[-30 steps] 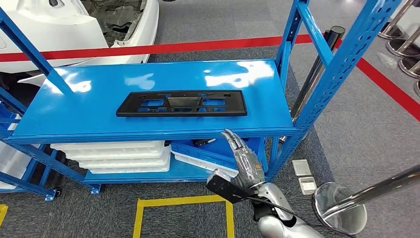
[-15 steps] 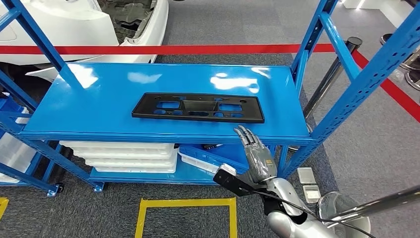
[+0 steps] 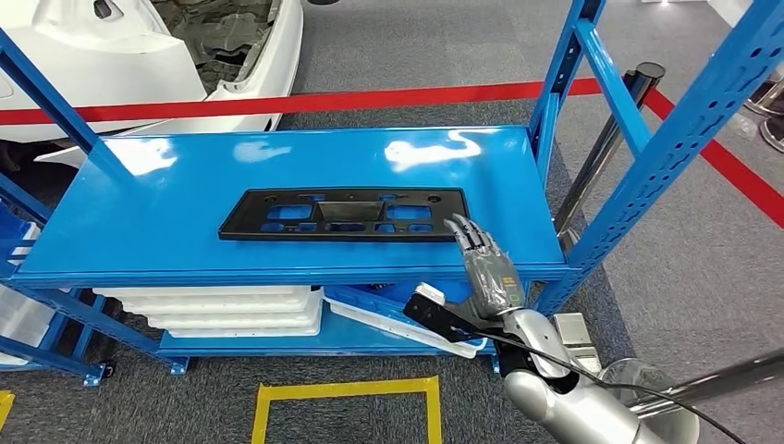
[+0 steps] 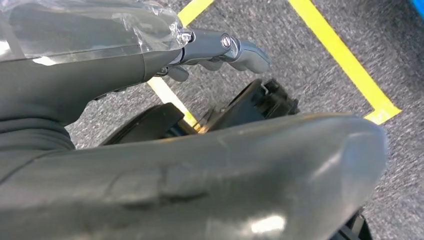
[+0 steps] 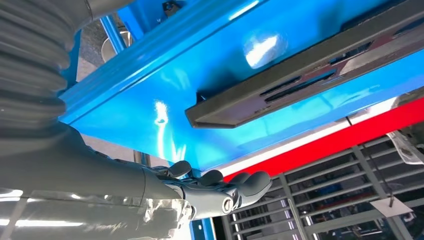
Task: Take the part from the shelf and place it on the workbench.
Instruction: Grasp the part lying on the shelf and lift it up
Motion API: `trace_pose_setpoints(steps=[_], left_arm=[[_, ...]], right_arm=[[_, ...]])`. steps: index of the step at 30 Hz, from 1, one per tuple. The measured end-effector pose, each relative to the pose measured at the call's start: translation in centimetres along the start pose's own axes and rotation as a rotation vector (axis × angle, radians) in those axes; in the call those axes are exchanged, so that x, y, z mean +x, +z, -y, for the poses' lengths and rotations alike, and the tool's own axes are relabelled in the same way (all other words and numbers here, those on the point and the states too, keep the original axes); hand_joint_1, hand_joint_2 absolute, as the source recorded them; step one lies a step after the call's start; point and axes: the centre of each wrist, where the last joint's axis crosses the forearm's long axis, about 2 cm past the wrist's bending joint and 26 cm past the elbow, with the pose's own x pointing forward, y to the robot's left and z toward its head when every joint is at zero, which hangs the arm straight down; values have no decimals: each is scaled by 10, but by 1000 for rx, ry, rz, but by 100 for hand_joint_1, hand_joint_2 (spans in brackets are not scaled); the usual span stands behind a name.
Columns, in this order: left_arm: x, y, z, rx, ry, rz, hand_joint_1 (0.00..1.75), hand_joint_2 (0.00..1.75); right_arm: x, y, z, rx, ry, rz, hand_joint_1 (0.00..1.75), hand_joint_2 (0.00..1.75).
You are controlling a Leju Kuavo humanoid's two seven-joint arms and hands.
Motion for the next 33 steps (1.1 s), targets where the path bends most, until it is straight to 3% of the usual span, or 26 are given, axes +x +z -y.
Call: trace_pose_setpoints(steps=[33], left_arm=[[-4, 2, -1, 28, 12, -19, 0, 0]], right_arm=[[-33, -33, -5, 65, 16, -79, 0, 175]])
